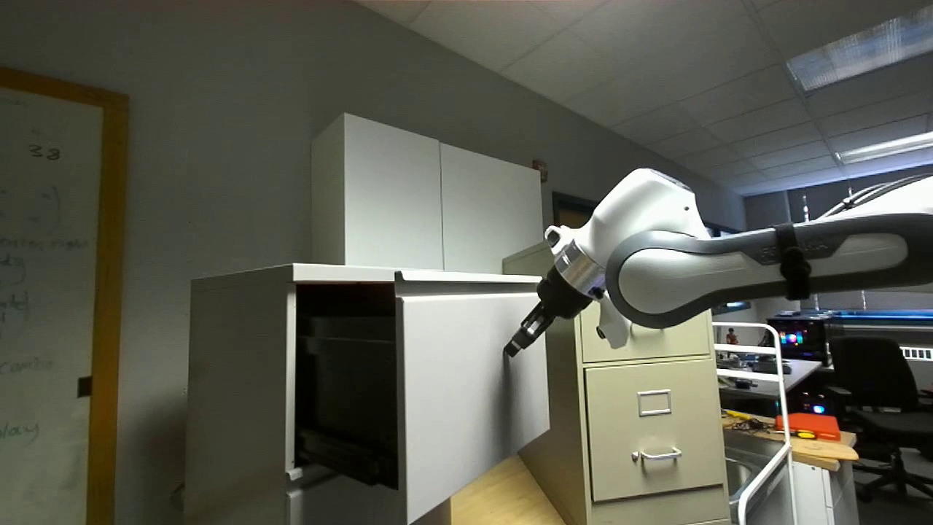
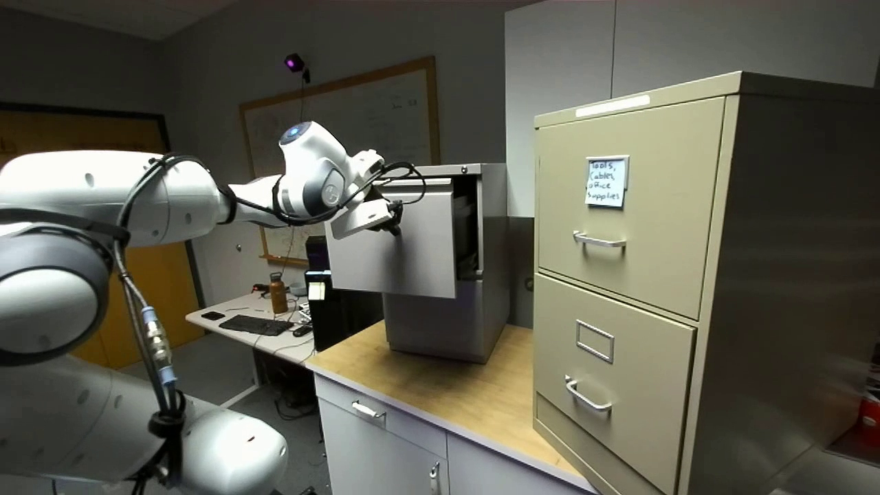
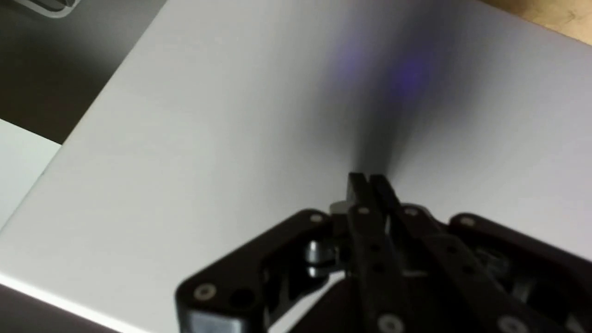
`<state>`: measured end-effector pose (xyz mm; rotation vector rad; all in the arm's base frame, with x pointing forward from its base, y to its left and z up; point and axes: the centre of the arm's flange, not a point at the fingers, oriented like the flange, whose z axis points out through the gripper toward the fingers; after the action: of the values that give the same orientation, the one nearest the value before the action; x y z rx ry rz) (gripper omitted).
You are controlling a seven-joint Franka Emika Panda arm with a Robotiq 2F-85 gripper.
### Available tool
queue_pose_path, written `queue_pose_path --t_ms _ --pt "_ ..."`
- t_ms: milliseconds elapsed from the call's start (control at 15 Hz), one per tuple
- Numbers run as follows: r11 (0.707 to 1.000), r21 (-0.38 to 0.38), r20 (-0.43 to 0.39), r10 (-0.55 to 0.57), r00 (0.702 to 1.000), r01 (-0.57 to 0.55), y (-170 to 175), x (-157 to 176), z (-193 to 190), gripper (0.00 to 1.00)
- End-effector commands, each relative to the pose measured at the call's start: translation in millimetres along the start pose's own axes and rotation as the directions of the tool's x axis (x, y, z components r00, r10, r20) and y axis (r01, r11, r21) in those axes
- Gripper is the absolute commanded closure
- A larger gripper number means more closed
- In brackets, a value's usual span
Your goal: Close the top drawer of the cabinet to the left.
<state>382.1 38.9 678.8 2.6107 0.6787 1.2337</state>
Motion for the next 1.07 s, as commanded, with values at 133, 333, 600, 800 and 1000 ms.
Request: queue_pose_path --t_ms 133,333,600,800,1000 --pt "0.998 0.044 0.025 0.050 0.998 -0.051 11.7 65.1 53.8 0.94" --pt "0.996 0.044 0.035 0.076 0.997 -0.077 18.9 93.3 81.0 0.94" --pt "0.995 0.040 0.054 0.085 0.995 -0.087 22.5 130.6 117.5 0.94" --pt "0.996 0.029 0.074 0.084 0.994 -0.087 20.5 161.4 144.7 0.94" --pt "0.996 0.033 0.097 0.084 0.992 -0.087 16.1 188.1 163.7 0.94"
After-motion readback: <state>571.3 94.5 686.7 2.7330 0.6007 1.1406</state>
